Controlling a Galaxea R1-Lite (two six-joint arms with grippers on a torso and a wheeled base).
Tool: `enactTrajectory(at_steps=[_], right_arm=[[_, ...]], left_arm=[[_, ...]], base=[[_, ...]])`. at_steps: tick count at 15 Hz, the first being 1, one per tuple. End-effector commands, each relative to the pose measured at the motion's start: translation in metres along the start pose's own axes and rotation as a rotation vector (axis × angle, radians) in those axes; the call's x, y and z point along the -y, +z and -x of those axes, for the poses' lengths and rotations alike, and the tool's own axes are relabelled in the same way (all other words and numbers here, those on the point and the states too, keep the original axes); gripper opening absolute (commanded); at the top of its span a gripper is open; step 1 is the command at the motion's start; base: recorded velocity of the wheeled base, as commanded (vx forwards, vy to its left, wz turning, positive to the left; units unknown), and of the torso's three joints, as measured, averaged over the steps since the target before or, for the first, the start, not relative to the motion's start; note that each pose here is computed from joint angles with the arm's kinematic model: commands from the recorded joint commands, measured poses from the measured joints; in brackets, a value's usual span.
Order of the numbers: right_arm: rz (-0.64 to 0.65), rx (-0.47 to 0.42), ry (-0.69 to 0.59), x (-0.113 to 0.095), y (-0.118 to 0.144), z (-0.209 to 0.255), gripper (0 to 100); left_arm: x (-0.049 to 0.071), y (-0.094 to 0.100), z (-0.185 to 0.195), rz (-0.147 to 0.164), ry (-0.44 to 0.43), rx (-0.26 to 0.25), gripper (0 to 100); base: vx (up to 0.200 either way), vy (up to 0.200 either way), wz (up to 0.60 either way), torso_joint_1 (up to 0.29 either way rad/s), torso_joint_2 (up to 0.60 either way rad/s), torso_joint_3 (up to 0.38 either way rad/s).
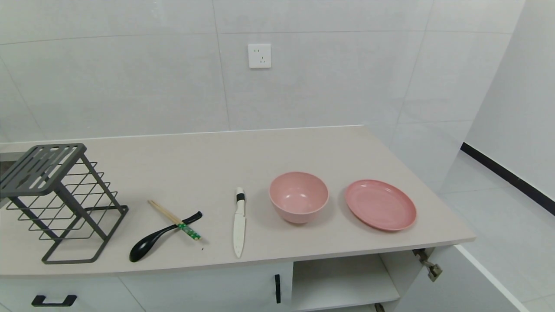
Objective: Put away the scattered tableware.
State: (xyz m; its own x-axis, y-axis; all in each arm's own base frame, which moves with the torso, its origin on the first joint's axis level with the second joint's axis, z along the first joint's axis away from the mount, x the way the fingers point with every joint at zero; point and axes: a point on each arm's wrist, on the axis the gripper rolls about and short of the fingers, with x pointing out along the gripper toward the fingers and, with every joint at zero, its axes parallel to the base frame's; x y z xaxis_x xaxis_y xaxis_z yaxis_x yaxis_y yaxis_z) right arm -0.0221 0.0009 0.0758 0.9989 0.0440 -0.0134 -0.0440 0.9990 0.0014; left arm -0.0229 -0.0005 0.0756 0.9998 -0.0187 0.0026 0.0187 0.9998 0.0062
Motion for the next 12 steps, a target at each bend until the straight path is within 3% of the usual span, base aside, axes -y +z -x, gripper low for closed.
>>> enactTrajectory(at_steps=[1,2,5,10,12], right_arm=[[-0.001,-0.002,0.000,0.0000,0.0000,-0.0001,100],[-0.001,-0.002,0.000,0.0000,0.0000,-0.0001,100],[-0.001,-0.002,0.000,0.0000,0.0000,-0.0001,100],[0.001,-0.002,0.000,0.0000,0.0000,-0.0001,100],[-0.001,-0.002,0.000,0.0000,0.0000,-0.0001,100]], left_arm=[[0.0000,0.0001,-0.0001,0.000,-0.001,-0.001,100],[0.0000,0.0001,-0.0001,-0.001,-0.001,-0.001,100],[0.0000,0.0001,-0.0001,0.000,0.000,-0.001,100],[0.0000,0.0001,-0.0001,0.000,-0.001,-0.001,100],[0.0000,-0.0001,-0.0001,-0.005,-0.001,-0.003,100]], base=[[0.000,0.000,0.00,0.000,0.00,0.000],[0.000,0.000,0.00,0.000,0.00,0.000],[-0.200,-0.200,0.00,0.007,0.01,0.004],[0.000,0.000,0.00,0.000,0.00,0.000],[0.200,0.000,0.00,0.000,0.00,0.002]])
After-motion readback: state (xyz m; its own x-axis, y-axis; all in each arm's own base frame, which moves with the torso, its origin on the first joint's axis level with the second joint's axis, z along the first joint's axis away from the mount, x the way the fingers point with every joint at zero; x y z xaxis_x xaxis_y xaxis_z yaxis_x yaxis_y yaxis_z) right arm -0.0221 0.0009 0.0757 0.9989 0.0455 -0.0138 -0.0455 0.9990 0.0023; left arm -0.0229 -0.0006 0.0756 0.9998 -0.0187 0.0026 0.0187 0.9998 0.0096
